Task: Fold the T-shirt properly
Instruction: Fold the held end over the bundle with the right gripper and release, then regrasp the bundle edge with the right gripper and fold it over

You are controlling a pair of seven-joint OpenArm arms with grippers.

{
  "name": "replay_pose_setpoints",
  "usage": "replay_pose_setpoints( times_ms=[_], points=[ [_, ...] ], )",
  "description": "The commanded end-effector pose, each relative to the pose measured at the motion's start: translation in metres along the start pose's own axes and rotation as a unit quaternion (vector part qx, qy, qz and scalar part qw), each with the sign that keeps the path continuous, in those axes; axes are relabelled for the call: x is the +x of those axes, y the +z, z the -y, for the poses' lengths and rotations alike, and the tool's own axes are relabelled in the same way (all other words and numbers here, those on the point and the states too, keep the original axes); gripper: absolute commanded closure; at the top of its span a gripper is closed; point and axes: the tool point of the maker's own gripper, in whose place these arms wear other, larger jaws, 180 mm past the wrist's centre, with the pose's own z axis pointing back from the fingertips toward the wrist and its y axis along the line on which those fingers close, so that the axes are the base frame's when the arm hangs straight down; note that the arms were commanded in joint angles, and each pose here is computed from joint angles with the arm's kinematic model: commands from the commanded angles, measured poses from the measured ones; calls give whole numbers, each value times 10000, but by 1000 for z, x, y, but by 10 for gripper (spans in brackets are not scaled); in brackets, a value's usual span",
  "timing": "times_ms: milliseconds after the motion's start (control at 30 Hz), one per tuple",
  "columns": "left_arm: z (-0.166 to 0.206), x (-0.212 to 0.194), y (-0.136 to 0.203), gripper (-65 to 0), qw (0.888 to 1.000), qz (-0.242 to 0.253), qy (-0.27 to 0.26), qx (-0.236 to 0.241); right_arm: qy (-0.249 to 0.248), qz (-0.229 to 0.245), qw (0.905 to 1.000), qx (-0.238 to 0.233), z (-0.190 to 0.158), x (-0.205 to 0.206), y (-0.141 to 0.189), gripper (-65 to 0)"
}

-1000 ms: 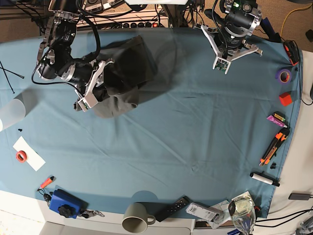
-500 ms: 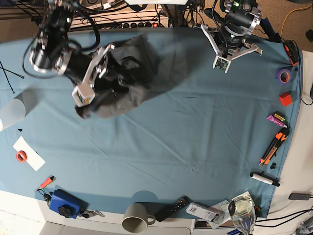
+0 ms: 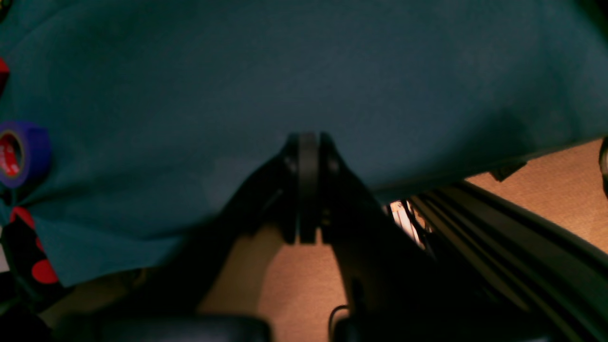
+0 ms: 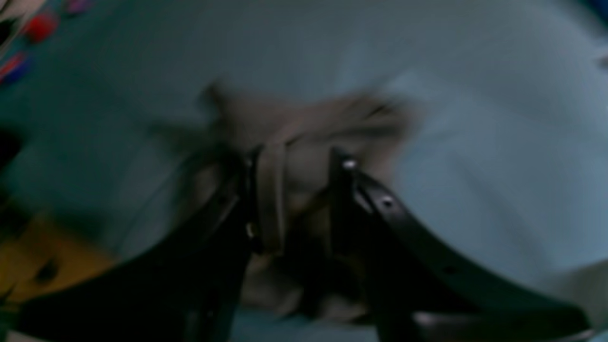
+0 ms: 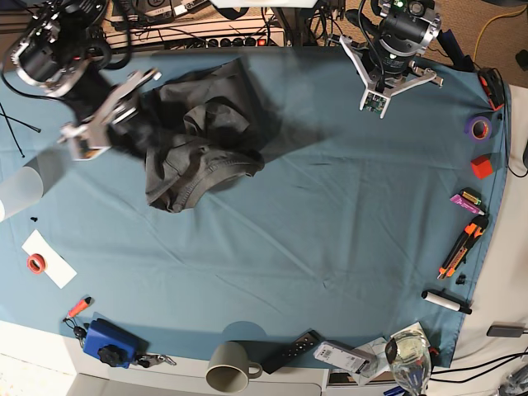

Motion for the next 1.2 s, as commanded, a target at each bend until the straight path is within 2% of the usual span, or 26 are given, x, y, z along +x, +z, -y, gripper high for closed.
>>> replay_pose_setpoints(
  times_ms=[0, 333, 567, 700, 933, 1167],
  points=[
    [-1, 5, 4, 0, 9999, 132, 27, 14, 155, 246, 9994, -160, 7, 14, 3, -130],
    [3, 6, 4, 0, 9998, 140, 74, -84, 632, 238, 9916, -1101, 42, 18, 8, -127],
    [3, 5, 4, 0, 9998, 140, 75, -84, 766, 188, 9908, -1096, 43, 16, 12, -127],
    [4, 10, 4, 0, 9995, 266, 103, -94, 786, 253, 9861, -1445, 58, 24, 14, -129],
    [6, 11, 4, 0, 9994, 274, 133, -134, 498, -348, 9913, -1170, 89, -10, -23, -129],
    [8, 12, 4, 0, 9992, 316, 164, -190, 451, -391, 9946, -852, 102, 2, -63, -129]
  ],
)
